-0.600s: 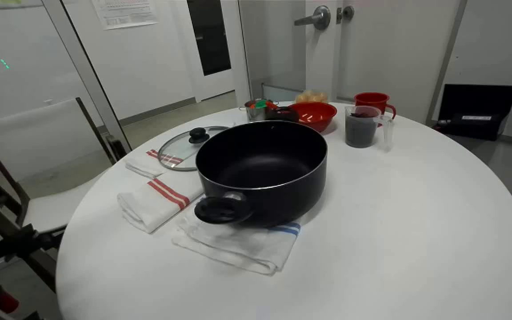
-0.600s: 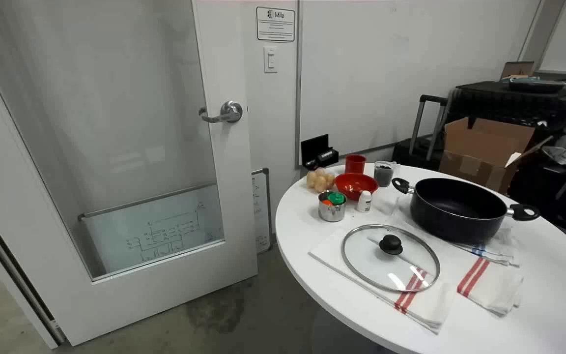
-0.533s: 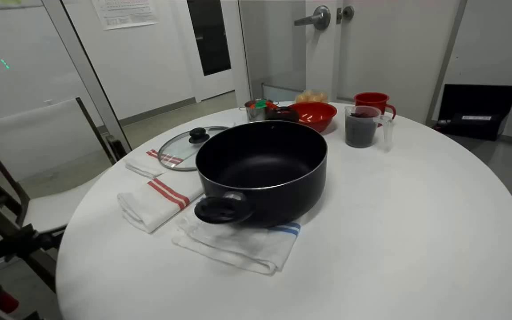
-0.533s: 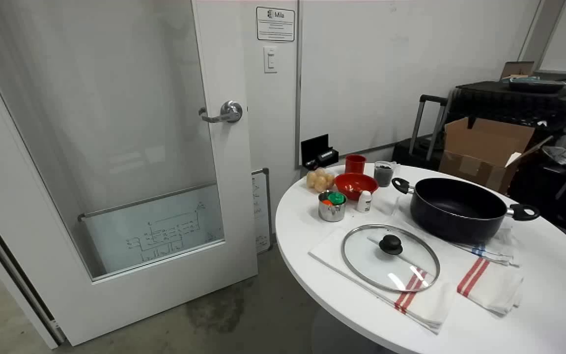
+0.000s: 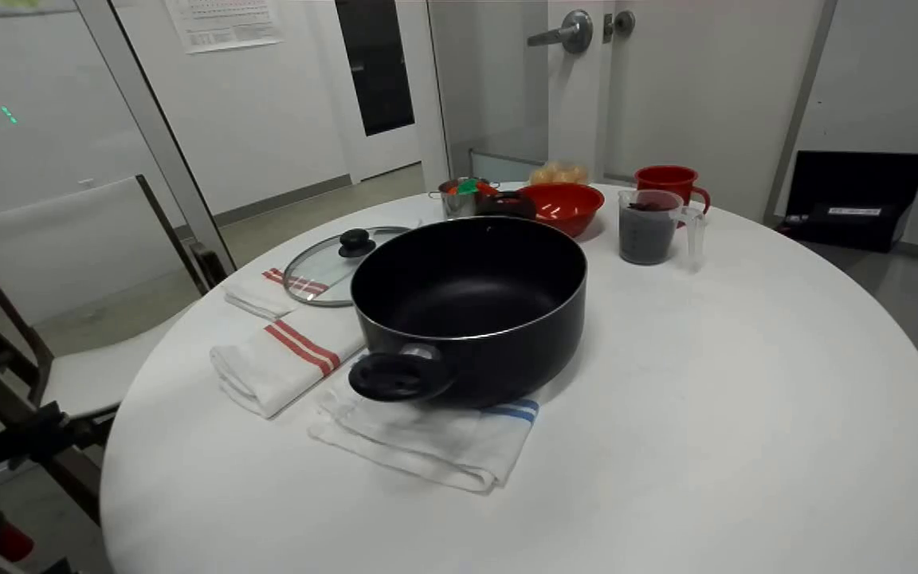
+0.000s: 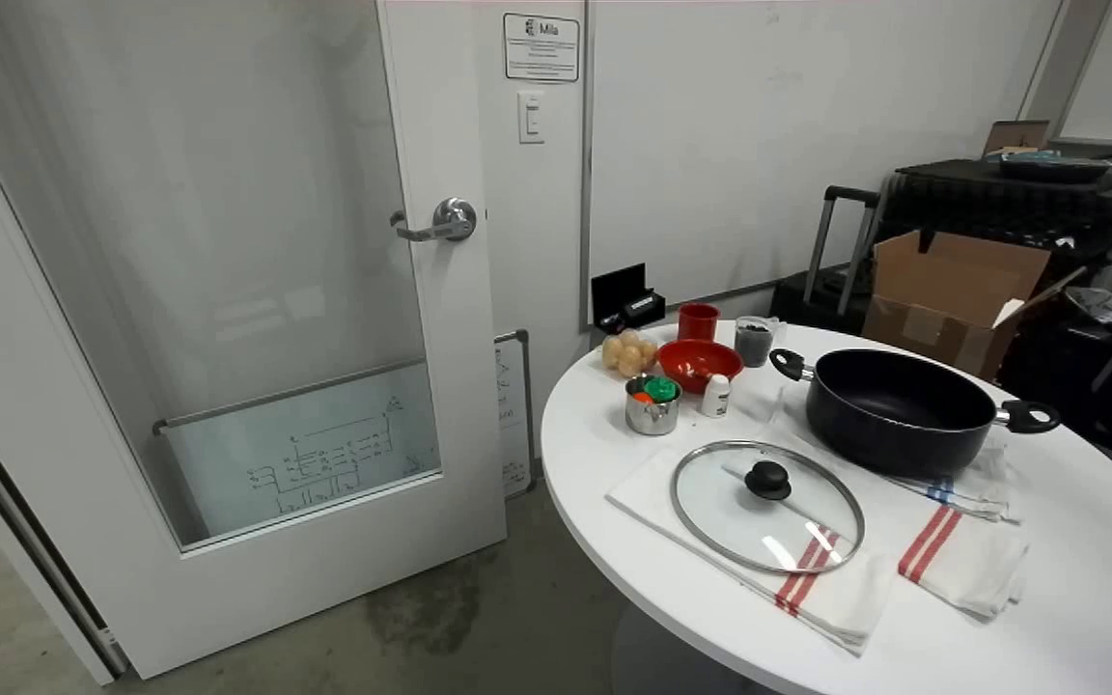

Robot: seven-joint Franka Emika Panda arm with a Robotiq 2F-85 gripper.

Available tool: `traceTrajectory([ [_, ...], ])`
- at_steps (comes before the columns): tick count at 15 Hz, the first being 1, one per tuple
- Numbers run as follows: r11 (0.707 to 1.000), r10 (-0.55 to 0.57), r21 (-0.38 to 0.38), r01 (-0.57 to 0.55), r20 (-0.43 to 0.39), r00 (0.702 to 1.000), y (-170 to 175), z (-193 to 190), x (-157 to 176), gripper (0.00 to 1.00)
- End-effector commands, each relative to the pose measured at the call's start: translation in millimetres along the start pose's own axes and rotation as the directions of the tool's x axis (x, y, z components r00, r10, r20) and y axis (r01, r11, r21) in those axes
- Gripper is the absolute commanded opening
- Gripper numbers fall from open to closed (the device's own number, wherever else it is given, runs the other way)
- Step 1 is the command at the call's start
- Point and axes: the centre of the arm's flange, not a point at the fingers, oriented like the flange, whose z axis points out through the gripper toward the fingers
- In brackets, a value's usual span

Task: Pick up lid and close the pot

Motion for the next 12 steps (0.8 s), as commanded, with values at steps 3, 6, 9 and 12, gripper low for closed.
traceTrajectory([
  [3,1.0,-0.018,0.005,0.018,0.008,1.0,2,5,10,1.0],
  [6,0.997,-0.074,0.014,0.074,0.018,0.997,-2,17,31,1.0],
  [9,0.983,-0.18,0.043,0.178,0.031,0.983,-15,39,66,1.0],
  [12,0.954,-0.294,0.069,0.29,0.044,0.955,-31,60,98,1.0],
])
